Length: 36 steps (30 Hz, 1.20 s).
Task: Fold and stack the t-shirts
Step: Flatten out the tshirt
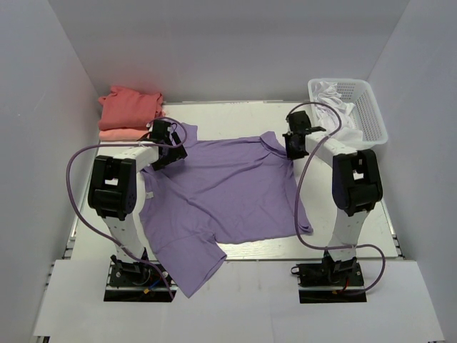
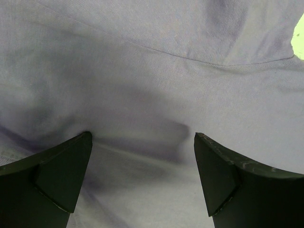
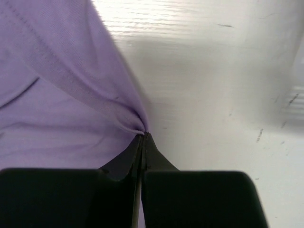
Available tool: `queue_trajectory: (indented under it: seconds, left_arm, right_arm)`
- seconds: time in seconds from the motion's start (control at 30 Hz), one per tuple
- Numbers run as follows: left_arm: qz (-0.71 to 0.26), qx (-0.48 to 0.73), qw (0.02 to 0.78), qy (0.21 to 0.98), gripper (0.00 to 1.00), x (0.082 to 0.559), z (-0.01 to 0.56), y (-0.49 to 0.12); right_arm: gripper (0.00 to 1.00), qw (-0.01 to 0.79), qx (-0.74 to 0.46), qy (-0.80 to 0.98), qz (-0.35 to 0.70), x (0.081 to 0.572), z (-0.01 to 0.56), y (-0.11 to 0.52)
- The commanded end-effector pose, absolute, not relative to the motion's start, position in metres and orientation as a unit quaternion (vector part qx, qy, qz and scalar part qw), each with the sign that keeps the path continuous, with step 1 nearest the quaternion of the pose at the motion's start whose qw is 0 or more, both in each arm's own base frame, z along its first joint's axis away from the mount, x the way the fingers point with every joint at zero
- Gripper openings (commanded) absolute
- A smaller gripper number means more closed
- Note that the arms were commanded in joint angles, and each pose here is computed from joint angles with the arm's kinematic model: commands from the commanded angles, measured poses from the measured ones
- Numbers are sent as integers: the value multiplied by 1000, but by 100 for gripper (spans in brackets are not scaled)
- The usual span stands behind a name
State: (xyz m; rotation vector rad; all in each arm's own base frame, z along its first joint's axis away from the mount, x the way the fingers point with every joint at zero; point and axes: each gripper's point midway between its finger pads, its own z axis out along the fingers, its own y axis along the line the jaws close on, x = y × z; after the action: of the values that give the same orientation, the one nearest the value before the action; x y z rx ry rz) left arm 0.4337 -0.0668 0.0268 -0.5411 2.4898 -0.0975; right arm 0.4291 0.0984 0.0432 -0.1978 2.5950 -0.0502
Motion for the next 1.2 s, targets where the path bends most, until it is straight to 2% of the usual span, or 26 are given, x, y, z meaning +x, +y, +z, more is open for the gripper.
queue_trajectory:
  seconds: [0.0, 0.2, 0.23, 0.3, 0.33, 0.4, 0.43, 0.6, 0.63, 0.67, 0.93, 1.17]
  left_arm:
    - [9, -206, 219, 954, 99, 398, -17, -48]
    - [15, -202, 221, 954, 99, 399, -20, -46]
    - [16, -202, 217, 955, 99, 397, -20, -46]
    - [16, -202, 217, 955, 99, 397, -20, -46]
    - [17, -197, 217, 956, 99, 397, -20, -45]
    - [17, -197, 217, 956, 99, 397, -20, -45]
    - [17, -197, 217, 956, 99, 397, -20, -45]
    - [10, -188, 219, 957, 99, 399, -18, -51]
    - [9, -188, 223, 956, 99, 403, -15, -52]
    - [8, -188, 223, 956, 99, 403, -15, -52]
    - [-17, -180, 240, 954, 99, 410, -2, -59]
    - [-16, -176, 239, 955, 99, 404, -1, -58]
  right_arm:
    - [0, 286, -70, 955, -19, 447, 57, 83]
    - [0, 273, -43, 960, -49, 454, 46, 54]
    - [13, 270, -42, 961, -48, 454, 44, 52]
    - [17, 270, -38, 962, -36, 453, 43, 52]
    - [33, 270, -39, 961, -34, 453, 44, 53]
    - [46, 272, -37, 961, -33, 454, 46, 51]
    - [57, 270, -31, 962, -35, 453, 45, 48]
    - [74, 268, -33, 963, -10, 446, 53, 56]
    - [87, 265, -37, 963, -1, 443, 52, 60]
    - [90, 272, -33, 962, 4, 443, 58, 61]
    - [90, 269, -70, 952, 130, 403, 77, 111]
    - [90, 251, -43, 965, 64, 353, 56, 106]
